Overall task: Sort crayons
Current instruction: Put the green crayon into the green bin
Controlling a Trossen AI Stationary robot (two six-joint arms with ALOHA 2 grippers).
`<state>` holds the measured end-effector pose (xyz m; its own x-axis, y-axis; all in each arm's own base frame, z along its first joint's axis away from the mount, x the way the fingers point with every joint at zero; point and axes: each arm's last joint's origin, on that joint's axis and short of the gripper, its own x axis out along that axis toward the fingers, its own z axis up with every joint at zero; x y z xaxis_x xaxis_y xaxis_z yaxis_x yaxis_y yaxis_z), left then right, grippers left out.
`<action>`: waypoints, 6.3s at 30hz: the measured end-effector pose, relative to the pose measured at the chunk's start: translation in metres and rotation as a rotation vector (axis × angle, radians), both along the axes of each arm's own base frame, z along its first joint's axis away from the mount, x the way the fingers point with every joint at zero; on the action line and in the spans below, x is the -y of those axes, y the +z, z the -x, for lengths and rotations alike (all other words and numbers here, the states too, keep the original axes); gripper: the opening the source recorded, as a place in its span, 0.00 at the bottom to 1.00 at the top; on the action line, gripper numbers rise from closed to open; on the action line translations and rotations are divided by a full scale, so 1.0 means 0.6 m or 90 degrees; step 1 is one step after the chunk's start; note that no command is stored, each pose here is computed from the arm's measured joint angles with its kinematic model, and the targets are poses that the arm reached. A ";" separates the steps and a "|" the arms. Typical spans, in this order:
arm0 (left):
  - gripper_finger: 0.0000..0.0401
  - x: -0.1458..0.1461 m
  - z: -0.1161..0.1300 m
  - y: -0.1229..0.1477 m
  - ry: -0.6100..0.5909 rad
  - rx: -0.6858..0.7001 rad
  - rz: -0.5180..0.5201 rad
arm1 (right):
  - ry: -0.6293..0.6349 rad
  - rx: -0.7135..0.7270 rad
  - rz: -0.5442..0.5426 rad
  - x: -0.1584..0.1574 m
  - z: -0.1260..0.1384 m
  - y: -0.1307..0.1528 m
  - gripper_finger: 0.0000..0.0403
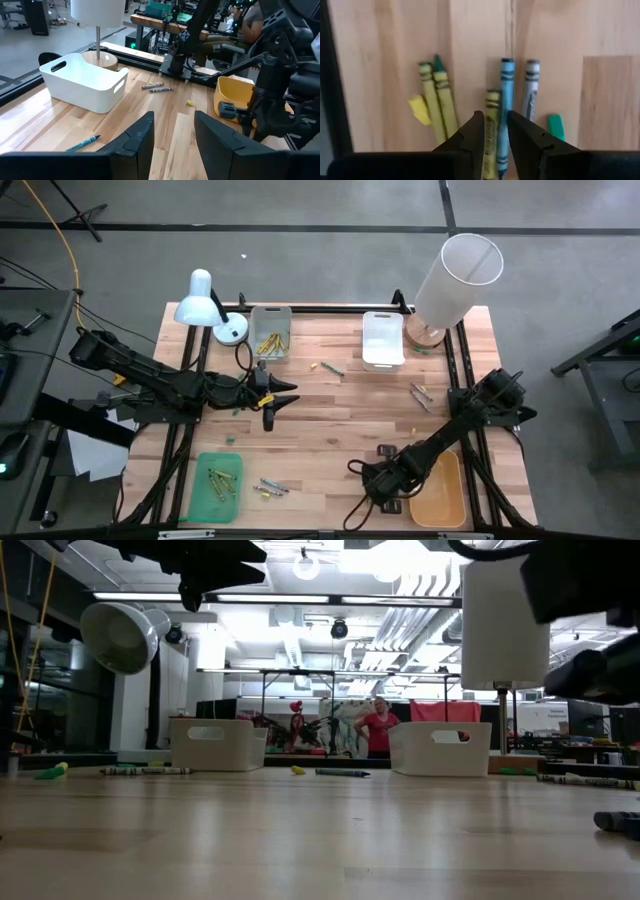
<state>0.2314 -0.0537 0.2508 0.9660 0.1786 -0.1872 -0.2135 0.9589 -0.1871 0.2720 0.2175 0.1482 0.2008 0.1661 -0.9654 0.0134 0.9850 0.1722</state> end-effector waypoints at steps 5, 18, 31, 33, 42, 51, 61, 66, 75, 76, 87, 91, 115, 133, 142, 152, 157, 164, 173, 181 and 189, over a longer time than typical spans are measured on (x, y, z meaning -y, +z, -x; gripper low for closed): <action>0.31 0.000 0.000 0.000 0.000 0.000 0.000 | 0.004 0.001 -0.003 0.000 0.000 -0.002 0.20; 0.31 0.000 0.000 0.000 0.003 0.000 -0.001 | 0.005 0.017 -0.016 -0.007 -0.008 0.011 0.20; 0.31 0.000 0.000 0.000 0.003 0.000 0.000 | 0.005 0.035 0.009 -0.039 0.020 0.012 0.20; 0.31 0.000 0.000 0.000 0.004 0.000 0.000 | -0.004 0.044 0.019 -0.035 0.017 0.012 0.20; 0.31 -0.002 0.000 0.000 0.022 0.004 0.013 | 0.002 0.055 0.035 -0.028 0.011 0.012 0.20; 0.31 -0.001 0.000 0.000 0.022 0.004 0.013 | 0.024 0.040 0.040 -0.033 0.009 -0.007 0.20; 0.31 -0.001 0.000 0.000 0.022 0.004 0.013 | 0.019 0.033 0.064 -0.029 0.010 -0.014 0.20; 0.31 -0.001 0.000 0.000 0.022 0.004 0.013 | 0.019 0.023 0.075 -0.032 0.007 -0.028 0.20; 0.31 -0.003 0.000 0.000 0.037 0.006 0.010 | 0.019 -0.003 0.065 -0.023 0.002 -0.033 0.04; 0.31 -0.003 0.000 0.001 0.040 0.007 0.009 | 0.022 -0.007 0.058 -0.022 0.001 -0.032 0.03; 0.32 -0.012 0.033 0.049 0.033 0.101 0.026 | 0.047 0.077 0.036 0.022 -0.009 0.086 0.01; 0.32 -0.020 0.060 0.078 0.033 0.155 0.038 | -0.005 0.172 0.052 0.072 -0.014 0.151 0.01; 0.32 0.006 0.000 0.054 -0.074 0.198 0.034 | -0.126 0.783 -0.004 0.263 -0.132 0.326 0.00; 0.32 0.017 -0.037 0.057 -0.089 0.232 -0.002 | -0.162 0.870 -0.011 0.288 -0.137 0.350 0.00; 0.32 0.011 -0.072 0.065 -0.071 0.218 -0.042 | -0.168 0.881 -0.024 0.288 -0.136 0.353 0.00; 0.14 0.006 -0.068 0.072 -0.066 0.211 -0.057 | -0.163 0.883 -0.017 0.288 -0.136 0.353 0.00; 0.04 0.005 -0.064 0.075 -0.061 0.209 -0.055 | -0.159 0.885 -0.012 0.288 -0.136 0.354 0.01; 0.01 0.000 -0.058 0.071 -0.048 0.166 -0.068 | -0.170 0.886 -0.007 0.289 -0.133 0.356 0.18; 0.01 -0.019 0.009 0.094 -0.006 0.063 -0.095 | -0.263 0.859 0.138 0.310 -0.068 0.402 0.54; 0.01 -0.011 0.090 0.090 -0.040 -0.050 -0.003 | -0.279 0.775 0.147 0.319 -0.004 0.418 0.61; 0.00 0.057 0.126 0.066 -0.196 -0.226 0.116 | -0.278 0.703 0.153 0.319 -0.007 0.396 0.61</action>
